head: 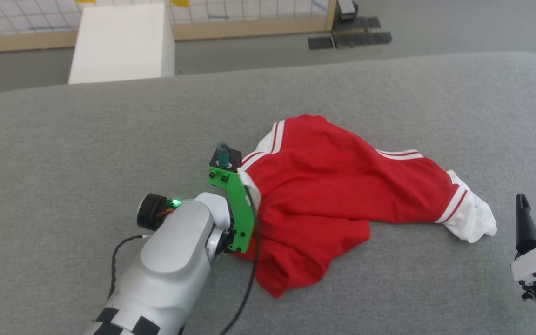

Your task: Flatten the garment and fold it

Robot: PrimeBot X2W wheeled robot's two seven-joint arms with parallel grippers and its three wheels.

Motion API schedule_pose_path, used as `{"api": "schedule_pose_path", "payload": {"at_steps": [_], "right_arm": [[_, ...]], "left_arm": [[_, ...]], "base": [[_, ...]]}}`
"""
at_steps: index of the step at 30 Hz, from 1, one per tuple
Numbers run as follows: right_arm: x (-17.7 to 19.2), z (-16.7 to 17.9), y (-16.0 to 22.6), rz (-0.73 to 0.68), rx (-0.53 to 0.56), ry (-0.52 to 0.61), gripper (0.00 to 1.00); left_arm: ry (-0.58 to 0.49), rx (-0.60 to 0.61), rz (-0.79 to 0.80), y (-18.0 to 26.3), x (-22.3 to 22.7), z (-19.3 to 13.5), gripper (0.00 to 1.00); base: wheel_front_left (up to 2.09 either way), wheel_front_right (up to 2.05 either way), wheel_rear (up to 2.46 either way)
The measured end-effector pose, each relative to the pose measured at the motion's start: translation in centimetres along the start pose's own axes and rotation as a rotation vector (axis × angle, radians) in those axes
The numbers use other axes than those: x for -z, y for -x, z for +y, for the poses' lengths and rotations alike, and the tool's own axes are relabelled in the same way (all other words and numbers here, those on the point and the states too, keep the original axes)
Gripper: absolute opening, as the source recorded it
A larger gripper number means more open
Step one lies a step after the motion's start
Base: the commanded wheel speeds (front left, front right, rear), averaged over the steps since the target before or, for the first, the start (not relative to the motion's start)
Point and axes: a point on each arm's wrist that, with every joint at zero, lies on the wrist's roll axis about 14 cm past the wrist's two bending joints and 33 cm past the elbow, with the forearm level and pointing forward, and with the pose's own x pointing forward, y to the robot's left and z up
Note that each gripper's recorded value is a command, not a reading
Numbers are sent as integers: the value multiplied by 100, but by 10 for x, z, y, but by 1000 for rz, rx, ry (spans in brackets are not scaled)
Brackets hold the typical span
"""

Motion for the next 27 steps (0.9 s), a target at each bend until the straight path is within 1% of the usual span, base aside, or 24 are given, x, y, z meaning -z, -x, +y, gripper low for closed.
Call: {"api": "schedule_pose_path", "payload": {"at_steps": [2, 4, 5, 6, 8, 11, 13, 16, 18, 19, 21, 22, 25, 27], "right_arm": [[3, -6, -1, 7, 18, 4, 100], [6, -11, -1, 14, 34, 10, 100], [7, -12, -2, 17, 38, 12, 100], [8, -12, -3, 19, 40, 13, 100], [9, -10, -5, 19, 36, 21, 100], [13, -1, -9, 29, 13, 26, 100], [15, 6, -10, 34, -5, 24, 100], [16, 18, -11, 37, -40, 21, 100], [17, 24, -10, 38, -60, 18, 100], [17, 28, -9, 37, -72, 16, 100], [18, 32, -7, 38, -86, 14, 100], [19, 35, -6, 41, -96, 13, 100], [21, 44, -3, 45, -122, 14, 100], [22, 50, -2, 46, -141, 15, 100]], "left_arm": [[-12, 9, 42, -9, 7, -2, 100], [-27, 38, 51, -14, 6, -7, 100], [-14, 53, 52, -16, 6, -8, 39], [-11, 65, 42, -16, 4, -9, 0], [16, 93, 15, -16, 1, -12, 0], [89, 129, -60, -10, -10, -14, 0], [128, 125, -119, -4, -19, -9, 0], [228, 112, -265, 17, -46, 7, 0], [278, 94, -378, 37, -67, 21, 0], [308, 84, -459, 54, -82, 31, 0], [338, 59, -560, 78, -98, 47, 0], [352, 35, -625, 97, -106, 59, 0], [380, -23, -764, 143, -115, 85, 0], [397, -52, -815, 165, -107, 94, 0]], "base": [[0, 0, 0], [0, 0, 0], [0, 0, 0], [0, 0, 0], [0, 0, 0], [0, 0, 0], [0, 0, 0], [0, 0, 0], [0, 0, 0], [0, 0, 0], [0, 0, 0], [0, 0, 0], [0, 0, 0], [0, 0, 0]]}}
